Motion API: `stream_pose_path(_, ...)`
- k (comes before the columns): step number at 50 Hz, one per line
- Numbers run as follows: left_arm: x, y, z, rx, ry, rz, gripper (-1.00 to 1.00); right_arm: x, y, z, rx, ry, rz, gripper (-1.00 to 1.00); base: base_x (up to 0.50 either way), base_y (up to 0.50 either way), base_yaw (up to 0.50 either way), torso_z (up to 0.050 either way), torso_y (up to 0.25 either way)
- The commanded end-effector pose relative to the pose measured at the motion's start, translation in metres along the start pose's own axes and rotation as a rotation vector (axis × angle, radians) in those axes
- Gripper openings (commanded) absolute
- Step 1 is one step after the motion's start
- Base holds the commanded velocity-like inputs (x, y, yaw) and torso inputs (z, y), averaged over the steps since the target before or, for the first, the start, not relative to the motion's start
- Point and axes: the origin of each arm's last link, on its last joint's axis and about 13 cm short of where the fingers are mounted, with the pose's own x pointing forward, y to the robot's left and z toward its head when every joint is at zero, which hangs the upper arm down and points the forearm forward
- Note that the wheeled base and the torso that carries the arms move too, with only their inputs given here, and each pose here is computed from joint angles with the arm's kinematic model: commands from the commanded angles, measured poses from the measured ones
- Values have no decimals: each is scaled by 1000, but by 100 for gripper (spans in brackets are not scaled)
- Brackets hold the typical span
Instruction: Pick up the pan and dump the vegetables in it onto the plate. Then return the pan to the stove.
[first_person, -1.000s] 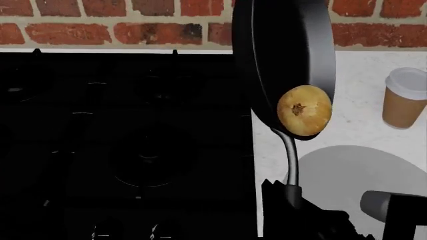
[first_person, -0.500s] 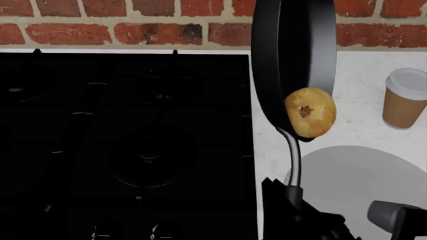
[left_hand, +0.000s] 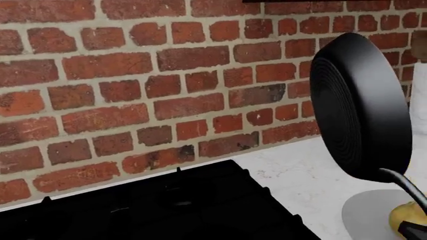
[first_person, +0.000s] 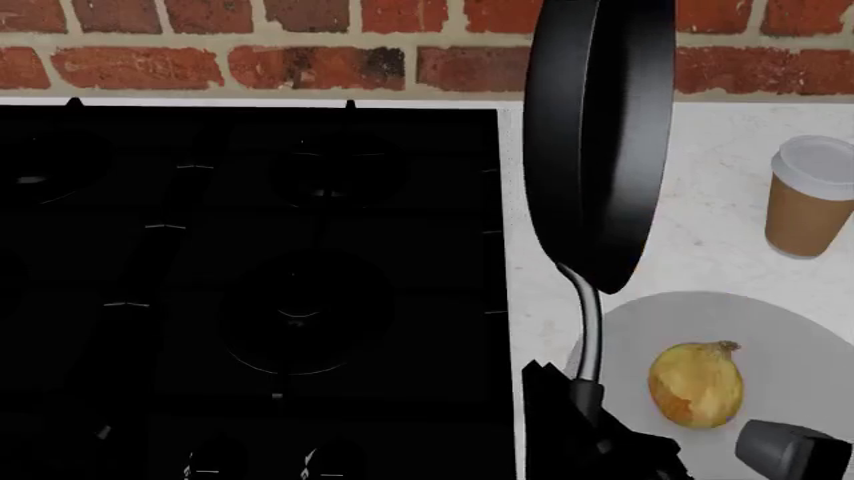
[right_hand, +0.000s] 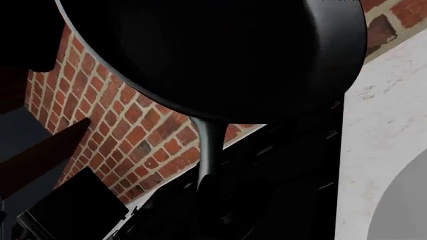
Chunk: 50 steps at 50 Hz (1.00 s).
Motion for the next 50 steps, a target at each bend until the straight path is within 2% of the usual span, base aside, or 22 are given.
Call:
stream_pose_path(1, 2, -2, 2, -31, -24, -32, 100, 11, 9, 8, -93, -37, -37, -100, 0, 0, 0, 0, 0)
stream_pose_path(3, 2, -3, 1, -30, -19, -36, 100, 14, 20, 6, -260, 38, -98, -100, 0, 0, 0, 5, 0)
stream_pose_path(6, 3, -4, 0, -35, -17, -42, 100, 15, 35, 15, -352, 43, -114, -100, 0, 0, 0, 0, 3)
stream_pose_path(8, 2, -4, -2, -41, -15, -43, 100, 13, 42, 18, -463, 59, -160, -100, 0, 0, 0, 0, 0)
stream_pose_path(9, 2, -4, -3, -41, -14, -43, 100, 13, 45, 19, -463, 59, -146, -100, 0, 0, 0, 0, 0)
stream_pose_path(11, 1, -4, -3, -45, -12, -45, 100, 11, 53, 21, -552, 77, -173, -100, 0, 0, 0, 0, 5)
stream_pose_path(12, 1, -4, -3, -46, -12, -46, 100, 11, 55, 22, -556, 77, -167, -100, 0, 0, 0, 0, 0)
stream_pose_path(13, 2, -4, -4, -48, -11, -48, 100, 11, 59, 24, -617, 89, -188, -100, 0, 0, 0, 0, 0)
stream_pose_path(14, 2, -4, -5, -54, -8, -53, 100, 10, 65, 28, -629, 85, -173, -100, 0, 0, 0, 0, 0)
stream_pose_path(15, 1, -4, -5, -61, -8, -56, 100, 10, 68, 31, -691, 93, -200, -100, 0, 0, 0, 0, 10)
stream_pose_path(19, 1, -4, -7, -70, -7, -58, 100, 9, 82, 43, -795, 103, -220, -100, 0, 0, 0, 3, 0)
stream_pose_path(20, 0, -3, -9, -87, -5, -59, 100, 4, 93, 44, -888, 230, -277, -100, 0, 0, 0, 0, 10)
stream_pose_path(21, 0, -3, -9, -88, -6, -59, 100, 7, 105, 58, -951, 294, -254, -100, 0, 0, 0, 0, 0)
stream_pose_path(22, 0, -2, -10, -92, -7, -59, 100, 10, 114, 68, -1050, 319, -247, -100, 0, 0, 0, 0, 0)
stream_pose_path(26, -1, -2, -11, -100, -8, -63, 100, 11, 125, 75, -1092, 332, -244, -100, 0, 0, 0, 0, 3)
stream_pose_path(30, -2, -1, -10, -104, -10, -60, 100, 12, 127, 76, -1135, 402, -260, -100, 0, 0, 0, 0, 0)
stream_pose_path(33, -2, -1, -9, -104, -14, -57, 100, 10, 130, 80, -1121, 441, -259, -100, 0, 0, 0, 0, 3)
stream_pose_path(34, -2, -1, -9, -105, -15, -58, 100, 10, 128, 80, -1155, 469, -284, -100, 0, 0, 0, 0, 0)
stream_pose_path(37, -2, -1, -9, -105, -15, -60, 100, 8, 131, 86, -1173, 485, -308, -100, 0, 0, 0, 3, 0)
stream_pose_path(43, -2, -1, -9, -106, -15, -61, 100, 8, 129, 90, -1182, 521, -342, -100, 0, 0, 0, 0, 4)
stream_pose_path(50, -1, -1, -10, -105, -15, -59, 100, 14, 132, 89, -1168, 535, -306, -100, 0, 1, 0, 0, 1)
